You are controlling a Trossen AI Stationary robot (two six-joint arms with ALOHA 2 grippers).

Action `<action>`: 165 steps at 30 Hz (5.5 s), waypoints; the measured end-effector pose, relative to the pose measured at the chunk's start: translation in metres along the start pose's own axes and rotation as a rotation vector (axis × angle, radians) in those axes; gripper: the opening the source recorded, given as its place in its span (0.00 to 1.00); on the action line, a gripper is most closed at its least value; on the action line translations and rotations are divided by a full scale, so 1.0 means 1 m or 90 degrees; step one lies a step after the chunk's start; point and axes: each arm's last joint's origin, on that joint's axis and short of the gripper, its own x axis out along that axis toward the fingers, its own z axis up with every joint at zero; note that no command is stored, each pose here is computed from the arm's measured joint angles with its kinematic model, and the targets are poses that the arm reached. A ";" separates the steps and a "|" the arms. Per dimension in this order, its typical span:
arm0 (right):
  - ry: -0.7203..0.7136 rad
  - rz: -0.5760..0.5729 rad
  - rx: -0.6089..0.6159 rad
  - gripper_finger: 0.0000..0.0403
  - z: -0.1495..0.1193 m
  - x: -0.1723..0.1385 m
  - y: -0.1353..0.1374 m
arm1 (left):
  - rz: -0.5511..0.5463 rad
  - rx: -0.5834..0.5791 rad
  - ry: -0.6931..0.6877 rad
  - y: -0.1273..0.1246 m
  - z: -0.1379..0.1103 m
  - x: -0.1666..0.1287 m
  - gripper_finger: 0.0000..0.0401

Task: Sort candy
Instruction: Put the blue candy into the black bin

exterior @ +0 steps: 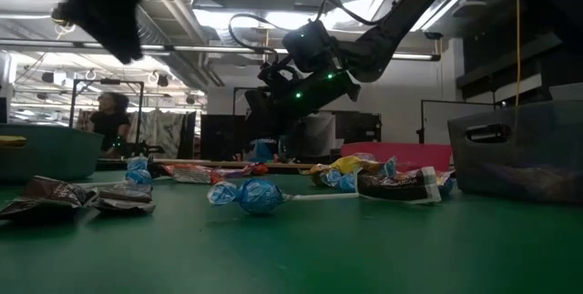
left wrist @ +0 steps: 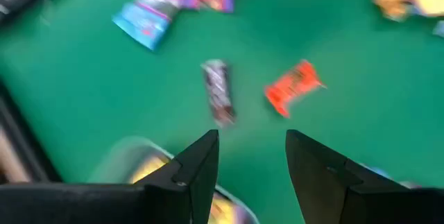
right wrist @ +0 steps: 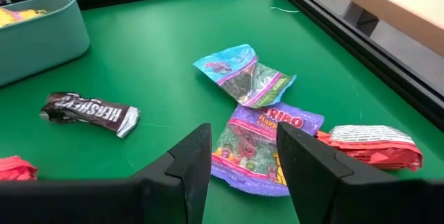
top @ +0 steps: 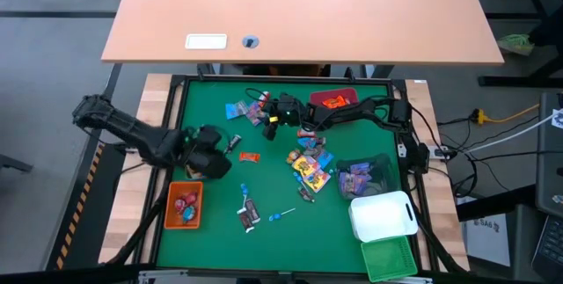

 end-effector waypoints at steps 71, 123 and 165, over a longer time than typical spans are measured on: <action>-0.006 0.067 -0.159 0.41 0.000 -0.001 0.012 | -0.144 0.094 0.044 0.074 0.088 0.187 0.00; 0.205 0.053 -0.507 0.01 -0.001 -0.046 0.065 | -0.263 0.193 0.025 0.021 0.072 0.171 0.28; 0.709 0.241 0.035 0.02 0.045 -0.290 0.034 | -0.105 0.158 -0.132 0.023 0.091 0.170 0.35</action>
